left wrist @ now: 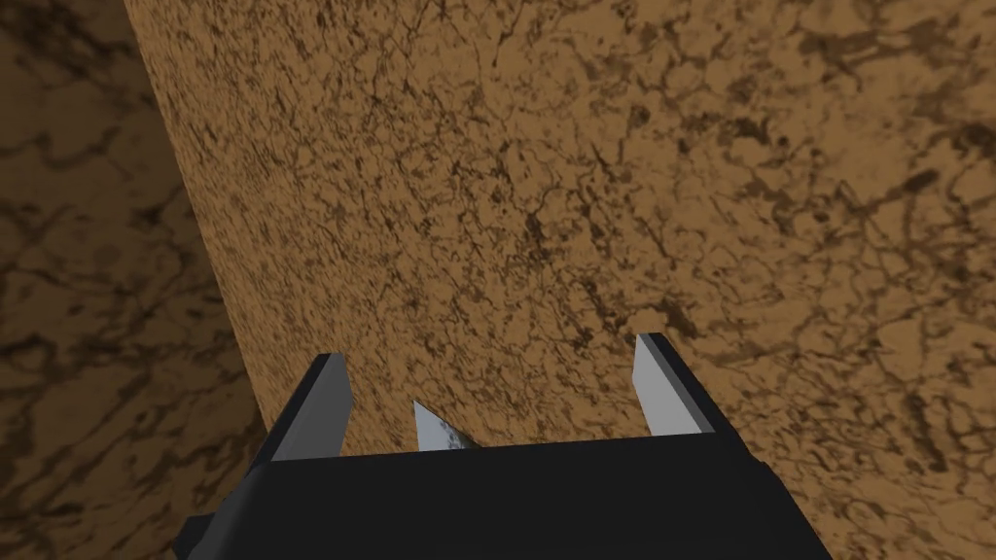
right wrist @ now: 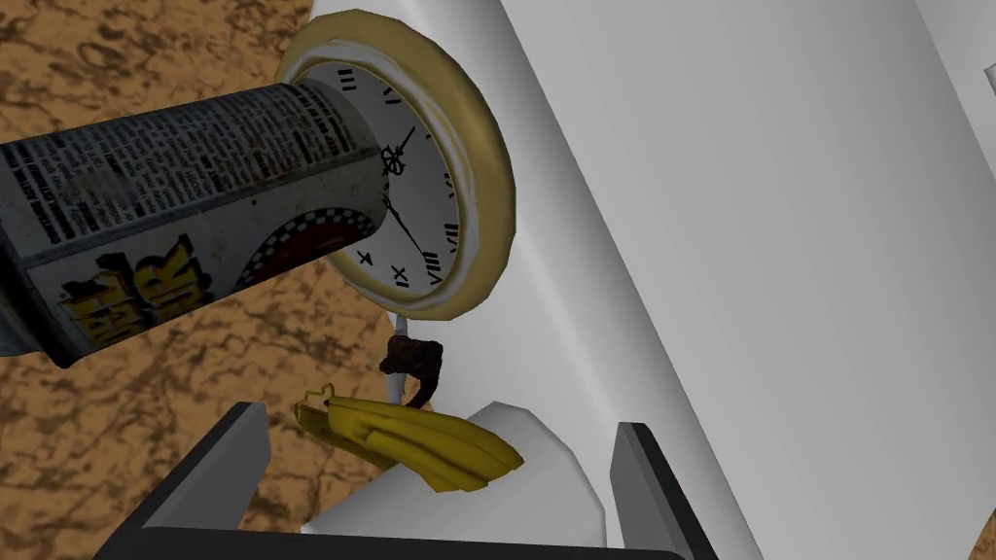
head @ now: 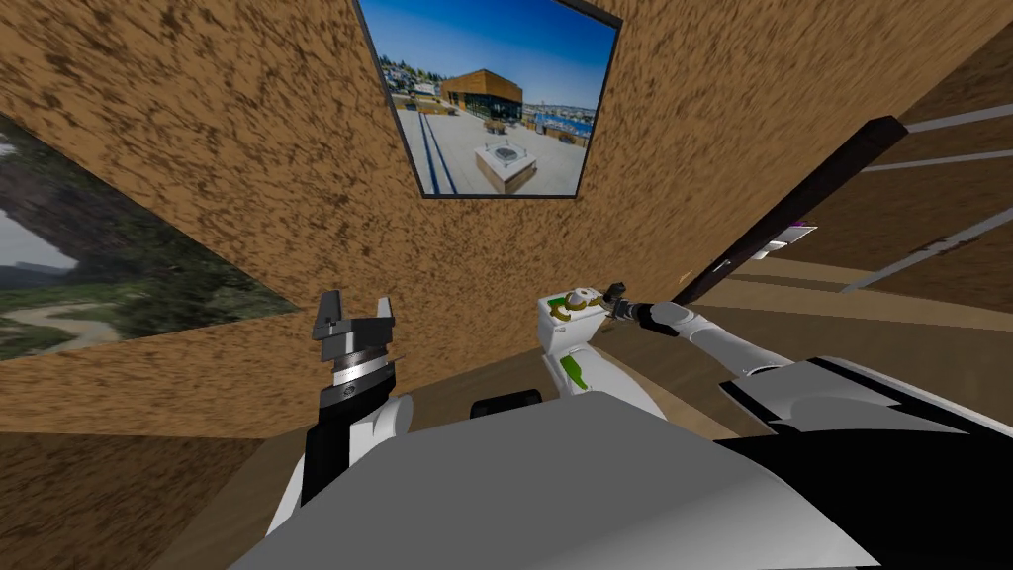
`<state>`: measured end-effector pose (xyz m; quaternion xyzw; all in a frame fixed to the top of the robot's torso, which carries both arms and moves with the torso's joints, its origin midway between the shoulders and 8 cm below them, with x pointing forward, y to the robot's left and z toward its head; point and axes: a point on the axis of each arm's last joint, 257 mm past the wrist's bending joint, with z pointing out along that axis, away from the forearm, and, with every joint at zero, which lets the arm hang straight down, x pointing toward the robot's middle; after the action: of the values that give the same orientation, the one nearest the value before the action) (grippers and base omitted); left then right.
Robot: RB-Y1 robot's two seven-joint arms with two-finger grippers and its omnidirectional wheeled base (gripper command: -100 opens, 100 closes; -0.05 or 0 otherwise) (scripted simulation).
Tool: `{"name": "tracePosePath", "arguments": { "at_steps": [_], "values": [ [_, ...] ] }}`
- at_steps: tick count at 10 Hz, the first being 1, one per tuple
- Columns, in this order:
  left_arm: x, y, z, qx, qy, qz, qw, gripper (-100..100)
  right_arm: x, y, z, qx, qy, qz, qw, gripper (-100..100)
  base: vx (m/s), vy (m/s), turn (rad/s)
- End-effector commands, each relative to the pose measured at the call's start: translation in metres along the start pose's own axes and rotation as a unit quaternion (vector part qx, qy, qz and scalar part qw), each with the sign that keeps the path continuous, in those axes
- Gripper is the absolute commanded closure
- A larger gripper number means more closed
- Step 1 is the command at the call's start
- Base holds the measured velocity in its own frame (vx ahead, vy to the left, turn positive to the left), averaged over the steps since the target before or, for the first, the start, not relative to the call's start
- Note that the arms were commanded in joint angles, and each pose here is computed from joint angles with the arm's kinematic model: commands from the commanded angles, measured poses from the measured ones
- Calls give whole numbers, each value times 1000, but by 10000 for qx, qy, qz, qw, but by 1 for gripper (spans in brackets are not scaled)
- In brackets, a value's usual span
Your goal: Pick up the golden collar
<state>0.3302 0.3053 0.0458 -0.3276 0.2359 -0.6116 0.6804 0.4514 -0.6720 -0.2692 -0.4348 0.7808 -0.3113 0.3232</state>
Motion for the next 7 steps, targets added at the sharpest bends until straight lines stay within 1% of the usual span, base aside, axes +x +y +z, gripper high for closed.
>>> {"name": "tracePosePath", "arguments": {
  "at_steps": [1,2,3,4,5,6,7],
  "values": [
    [0,0,0,0,0,0,10000,0,33,-8,-10,-7,362,-208,9991,-100,-11,38,261],
    [0,0,0,0,0,-1,10000,0,34,-8,-10,-8,365,-206,9991,-100,-7,26,113],
    [0,0,0,0,0,0,10000,0,51,-16,-17,-23,568,-428,9975,-100,-5,32,232],
    [0,0,0,0,0,0,10000,0,59,-13,-19,-42,640,-388,9972,-100,-1,21,116],
    [0,0,0,0,0,0,10000,0,81,-17,-28,-92,892,-546,9945,-100,4,32,176],
    [0,0,0,0,0,0,10000,0,85,-16,-29,-100,921,-528,9943,-100,6,25,117],
    [0,0,0,0,0,0,10000,0,107,-18,-38,-167,1164,-653,9909,-100,1,33,195]
  ]
}}
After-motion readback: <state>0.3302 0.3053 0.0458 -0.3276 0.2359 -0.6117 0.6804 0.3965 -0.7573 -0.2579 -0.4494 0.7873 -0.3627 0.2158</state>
